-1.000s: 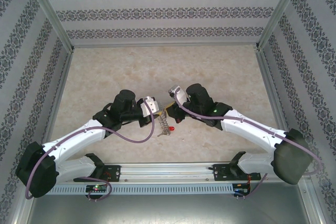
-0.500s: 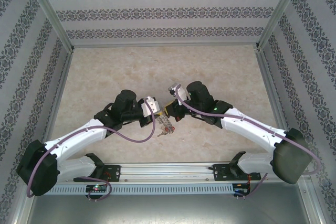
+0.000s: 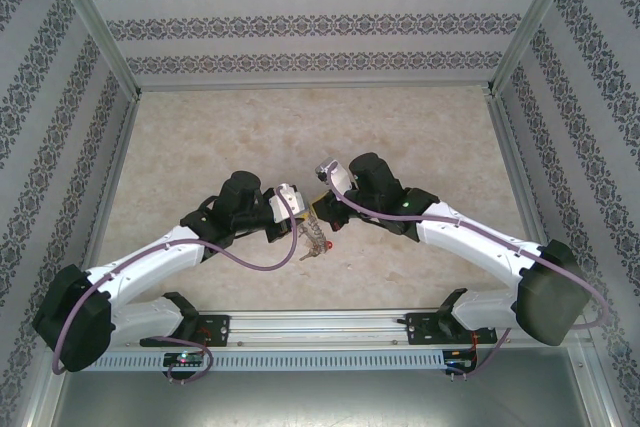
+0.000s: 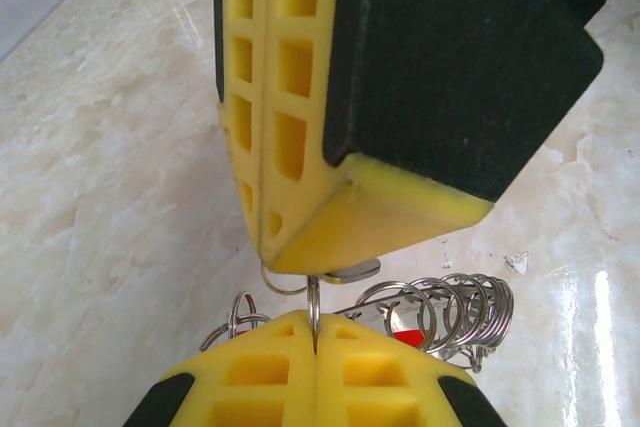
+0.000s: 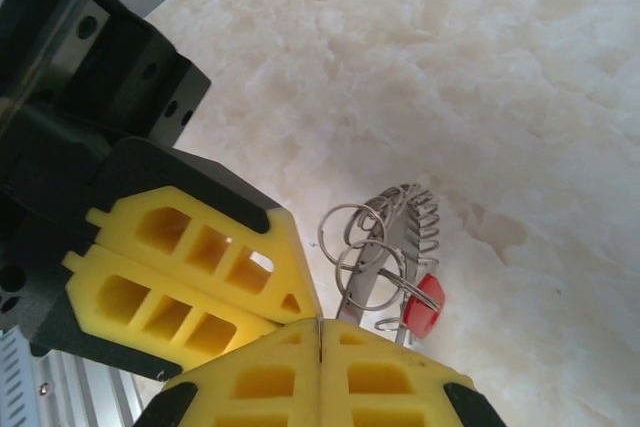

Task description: Put the keys on the keyring

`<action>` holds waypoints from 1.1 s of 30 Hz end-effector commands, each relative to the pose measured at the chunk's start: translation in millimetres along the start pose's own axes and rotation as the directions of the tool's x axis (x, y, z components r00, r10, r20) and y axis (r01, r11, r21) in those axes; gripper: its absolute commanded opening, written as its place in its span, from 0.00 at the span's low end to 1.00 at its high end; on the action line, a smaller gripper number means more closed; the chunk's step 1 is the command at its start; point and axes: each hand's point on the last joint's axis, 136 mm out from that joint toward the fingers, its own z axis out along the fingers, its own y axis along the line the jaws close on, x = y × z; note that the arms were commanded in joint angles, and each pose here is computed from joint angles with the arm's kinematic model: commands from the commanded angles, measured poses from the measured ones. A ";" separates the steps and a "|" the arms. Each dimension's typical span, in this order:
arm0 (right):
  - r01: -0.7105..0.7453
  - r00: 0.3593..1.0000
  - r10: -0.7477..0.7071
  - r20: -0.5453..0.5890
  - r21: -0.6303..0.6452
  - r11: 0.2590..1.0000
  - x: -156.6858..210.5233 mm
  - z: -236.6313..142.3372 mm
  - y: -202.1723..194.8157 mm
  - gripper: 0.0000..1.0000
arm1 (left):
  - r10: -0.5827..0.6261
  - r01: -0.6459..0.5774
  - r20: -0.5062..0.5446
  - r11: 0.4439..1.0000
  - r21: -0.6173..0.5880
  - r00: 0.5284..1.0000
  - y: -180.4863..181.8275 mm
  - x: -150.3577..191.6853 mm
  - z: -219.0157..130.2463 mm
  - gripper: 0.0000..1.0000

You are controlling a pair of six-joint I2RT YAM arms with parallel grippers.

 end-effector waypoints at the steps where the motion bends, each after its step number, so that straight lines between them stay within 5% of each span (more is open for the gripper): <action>1: 0.038 0.998 -0.041 0.053 0.056 0.998 -18.3 -7.7 -4.2 0.00 | -0.017 0.016 0.015 1.000 0.005 1.000 2.0 -4.5 -0.9 0.00; 8: 0.020 0.998 -0.024 0.062 0.066 0.998 -17.5 -12.7 -7.4 0.00 | -0.023 0.023 0.010 1.000 0.013 1.000 2.4 -5.3 1.5 0.00; 15: 0.032 0.999 -0.028 0.033 -0.105 0.994 -19.5 -9.2 24.8 0.00 | -0.026 0.026 0.006 1.000 0.010 1.000 4.8 -6.5 2.9 0.00; 28: -0.073 0.996 0.080 -0.050 0.124 0.990 4.0 -6.1 -26.0 0.00 | -0.015 0.015 0.014 1.000 0.005 1.000 5.4 -11.0 -0.3 0.00; 33: -0.087 0.994 0.094 -0.060 0.109 0.990 9.6 -8.4 -27.0 0.00 | -0.016 0.016 0.013 1.000 0.012 1.000 4.9 -10.7 0.6 0.00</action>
